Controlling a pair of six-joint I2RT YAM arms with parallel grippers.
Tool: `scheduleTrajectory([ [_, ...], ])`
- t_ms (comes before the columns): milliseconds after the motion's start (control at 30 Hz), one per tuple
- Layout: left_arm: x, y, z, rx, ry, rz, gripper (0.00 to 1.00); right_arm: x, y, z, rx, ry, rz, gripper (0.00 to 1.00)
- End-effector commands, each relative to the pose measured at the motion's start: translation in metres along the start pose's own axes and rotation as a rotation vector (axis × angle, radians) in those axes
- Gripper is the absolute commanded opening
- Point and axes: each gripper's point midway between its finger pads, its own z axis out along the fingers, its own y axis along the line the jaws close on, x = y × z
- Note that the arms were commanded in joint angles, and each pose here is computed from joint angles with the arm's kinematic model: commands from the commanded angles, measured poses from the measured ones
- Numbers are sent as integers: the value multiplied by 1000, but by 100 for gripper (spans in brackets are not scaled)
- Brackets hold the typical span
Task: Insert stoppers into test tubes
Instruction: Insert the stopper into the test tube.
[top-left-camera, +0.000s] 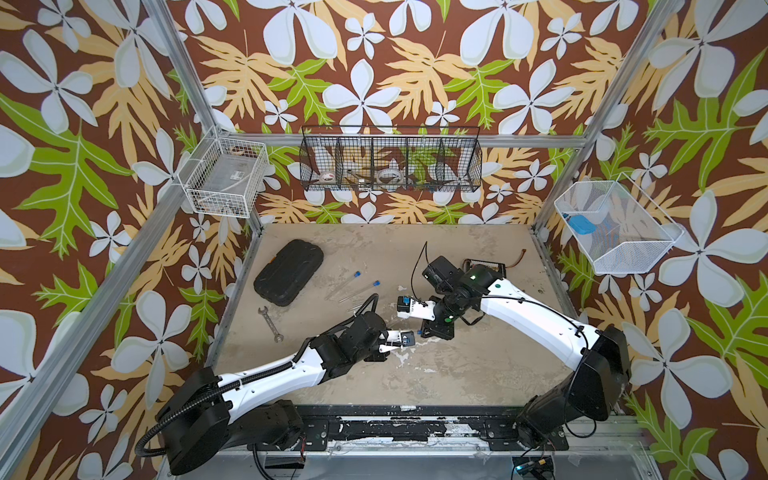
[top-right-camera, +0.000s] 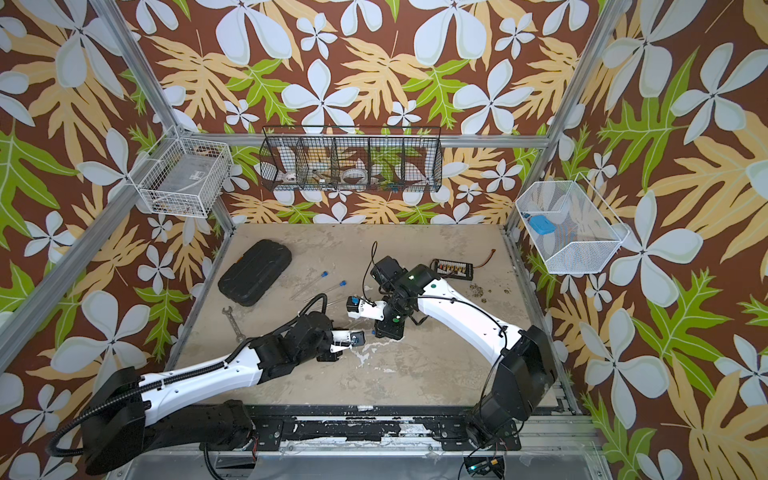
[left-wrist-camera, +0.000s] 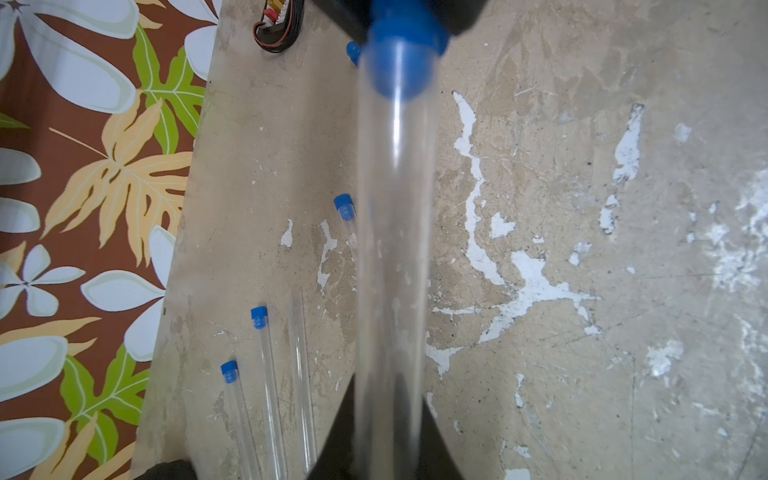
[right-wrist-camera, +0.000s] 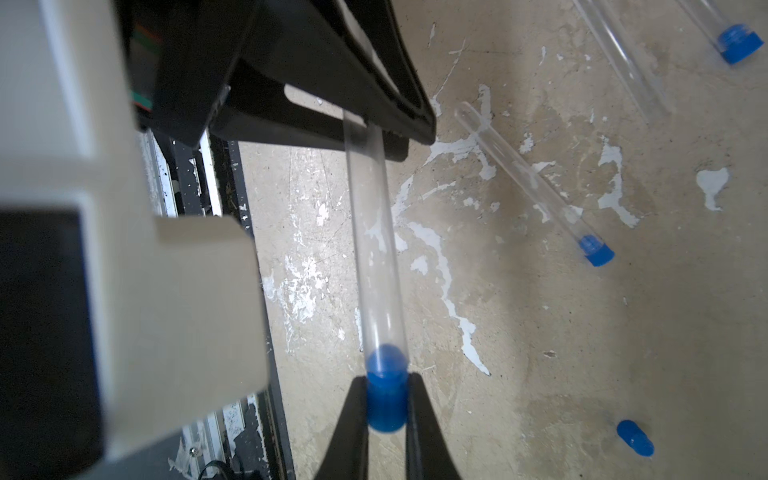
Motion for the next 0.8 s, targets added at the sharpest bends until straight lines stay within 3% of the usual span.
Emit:
scheduleTrajectory([
  [0,-33,-6,-8,22,-137,122,0,-41,-8,-6,11,-154,-78,6],
  [467,-76,-10,-29,10,-336,131,0,-107,-3,-16,-64,-414,-92,3],
  [767,-93,-15,-41,33,-440,149,0,-131,3,-24,-125,-520,-148,4],
])
